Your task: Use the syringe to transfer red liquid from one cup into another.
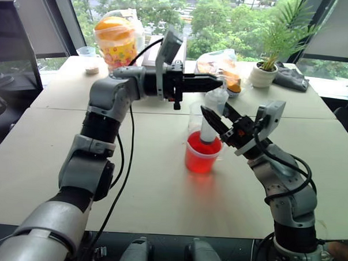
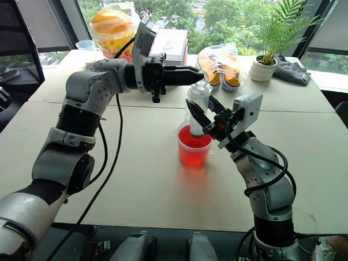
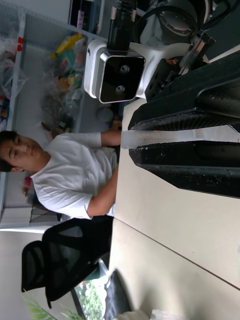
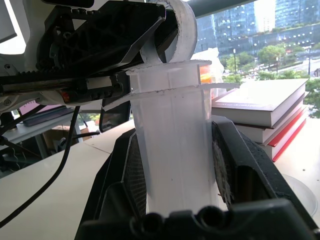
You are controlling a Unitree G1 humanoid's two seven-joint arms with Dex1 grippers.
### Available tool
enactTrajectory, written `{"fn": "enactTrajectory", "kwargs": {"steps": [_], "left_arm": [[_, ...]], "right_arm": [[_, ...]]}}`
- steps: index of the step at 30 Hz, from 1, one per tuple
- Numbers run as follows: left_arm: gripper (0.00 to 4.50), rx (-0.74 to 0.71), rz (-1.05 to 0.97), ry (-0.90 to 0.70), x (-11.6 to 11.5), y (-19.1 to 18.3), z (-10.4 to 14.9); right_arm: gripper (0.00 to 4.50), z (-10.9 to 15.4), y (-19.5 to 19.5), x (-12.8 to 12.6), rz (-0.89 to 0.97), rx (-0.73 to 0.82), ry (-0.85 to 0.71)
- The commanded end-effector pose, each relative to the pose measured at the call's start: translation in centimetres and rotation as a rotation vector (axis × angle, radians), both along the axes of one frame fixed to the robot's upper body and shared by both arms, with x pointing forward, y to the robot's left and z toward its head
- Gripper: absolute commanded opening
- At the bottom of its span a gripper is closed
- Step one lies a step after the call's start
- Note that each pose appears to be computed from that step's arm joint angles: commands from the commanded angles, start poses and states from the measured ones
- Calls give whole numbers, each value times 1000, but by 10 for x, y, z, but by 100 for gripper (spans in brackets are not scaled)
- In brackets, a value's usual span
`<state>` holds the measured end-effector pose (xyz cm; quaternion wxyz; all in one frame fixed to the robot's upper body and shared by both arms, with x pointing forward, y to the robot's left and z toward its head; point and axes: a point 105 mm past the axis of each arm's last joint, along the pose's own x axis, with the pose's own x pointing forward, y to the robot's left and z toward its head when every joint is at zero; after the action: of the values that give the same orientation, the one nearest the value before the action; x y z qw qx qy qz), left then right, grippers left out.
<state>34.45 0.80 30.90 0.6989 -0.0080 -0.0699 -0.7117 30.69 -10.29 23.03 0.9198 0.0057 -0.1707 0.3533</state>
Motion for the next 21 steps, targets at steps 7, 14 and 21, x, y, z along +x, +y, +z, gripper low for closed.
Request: {"fn": "enactTrajectory", "kwargs": {"steps": [7, 14, 21], "left_arm": [[5, -189, 44, -181, -12, 16, 74], [5, -198, 45, -186, -12, 16, 77], [5, -207, 42, -195, -15, 16, 81]], "right_arm": [[144, -38, 23, -8, 113, -51, 138], [144, -41, 23, -9, 116, -51, 147], [144, -44, 23, -9, 117, -50, 156]]}}
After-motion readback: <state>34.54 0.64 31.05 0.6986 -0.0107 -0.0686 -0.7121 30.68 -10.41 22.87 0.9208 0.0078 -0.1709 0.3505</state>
